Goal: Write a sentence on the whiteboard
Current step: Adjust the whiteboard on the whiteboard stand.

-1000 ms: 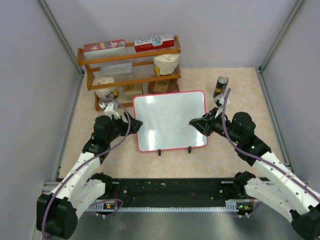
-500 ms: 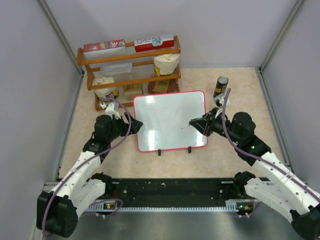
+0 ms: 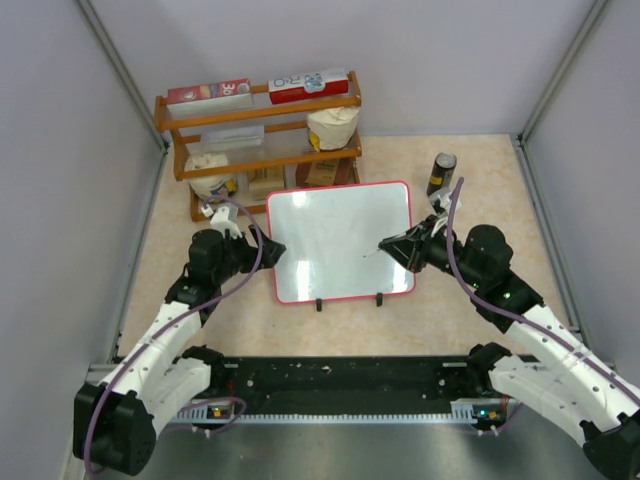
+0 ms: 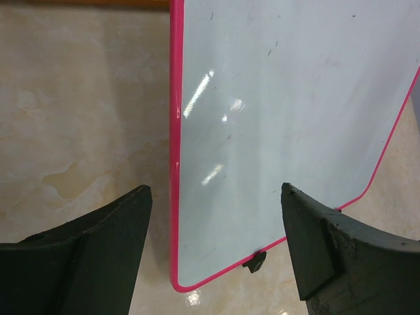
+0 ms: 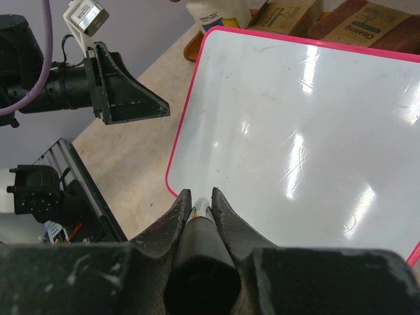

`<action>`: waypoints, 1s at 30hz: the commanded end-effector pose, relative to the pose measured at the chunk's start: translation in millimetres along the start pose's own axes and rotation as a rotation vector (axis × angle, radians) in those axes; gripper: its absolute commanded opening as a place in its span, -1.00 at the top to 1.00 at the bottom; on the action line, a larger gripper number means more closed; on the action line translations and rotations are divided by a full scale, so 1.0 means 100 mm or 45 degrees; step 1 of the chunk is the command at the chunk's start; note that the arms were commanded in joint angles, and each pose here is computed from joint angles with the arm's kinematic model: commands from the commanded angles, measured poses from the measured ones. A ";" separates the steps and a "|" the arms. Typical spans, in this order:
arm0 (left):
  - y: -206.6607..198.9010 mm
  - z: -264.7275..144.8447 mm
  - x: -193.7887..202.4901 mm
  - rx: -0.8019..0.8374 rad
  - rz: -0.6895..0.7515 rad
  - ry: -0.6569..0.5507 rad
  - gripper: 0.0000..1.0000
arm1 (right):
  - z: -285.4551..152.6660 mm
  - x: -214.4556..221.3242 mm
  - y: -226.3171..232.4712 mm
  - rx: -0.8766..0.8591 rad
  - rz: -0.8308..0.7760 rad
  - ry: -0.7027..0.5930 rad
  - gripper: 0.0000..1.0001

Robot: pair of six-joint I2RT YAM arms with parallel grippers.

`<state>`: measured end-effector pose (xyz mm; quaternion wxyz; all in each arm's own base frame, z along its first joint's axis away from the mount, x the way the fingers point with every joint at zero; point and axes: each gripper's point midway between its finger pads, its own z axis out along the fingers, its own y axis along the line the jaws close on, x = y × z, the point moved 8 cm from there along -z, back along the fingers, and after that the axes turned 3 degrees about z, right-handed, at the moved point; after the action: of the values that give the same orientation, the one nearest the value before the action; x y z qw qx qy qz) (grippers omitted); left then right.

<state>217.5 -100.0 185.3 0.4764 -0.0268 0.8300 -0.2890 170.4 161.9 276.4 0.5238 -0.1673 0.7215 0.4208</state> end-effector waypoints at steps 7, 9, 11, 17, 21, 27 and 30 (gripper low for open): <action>-0.06 -0.03 -0.17 0.000 0.030 -0.062 -0.67 | -0.01 -0.10 0.02 -0.023 -0.031 -0.075 1.00; -0.06 -0.05 -0.18 -0.003 0.039 -0.063 -0.67 | -0.01 -0.10 0.02 -0.029 -0.027 -0.073 1.00; -0.06 -0.06 -0.20 -0.013 0.045 -0.070 -0.67 | 0.00 -0.10 0.02 -0.027 -0.032 -0.075 1.00; -0.06 -0.07 -0.21 -0.023 0.045 -0.063 -0.66 | 0.00 -0.10 0.01 -0.023 -0.033 -0.075 1.00; -0.06 -0.07 -0.22 -0.030 0.041 -0.066 -0.66 | 0.00 -0.12 0.01 -0.019 -0.036 -0.081 1.00; -0.05 0.02 -0.21 -0.008 0.021 -0.044 -0.66 | 0.03 -0.12 0.01 -0.025 -0.031 -0.065 1.00; -0.07 0.09 -0.24 0.059 0.014 -0.038 -0.65 | 0.03 -0.12 0.01 -0.025 -0.023 -0.064 1.00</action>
<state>220.3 -97.0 184.2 0.4621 -0.0319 0.8427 -0.2745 173.6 163.0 276.9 0.5269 -0.1673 0.7187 0.4216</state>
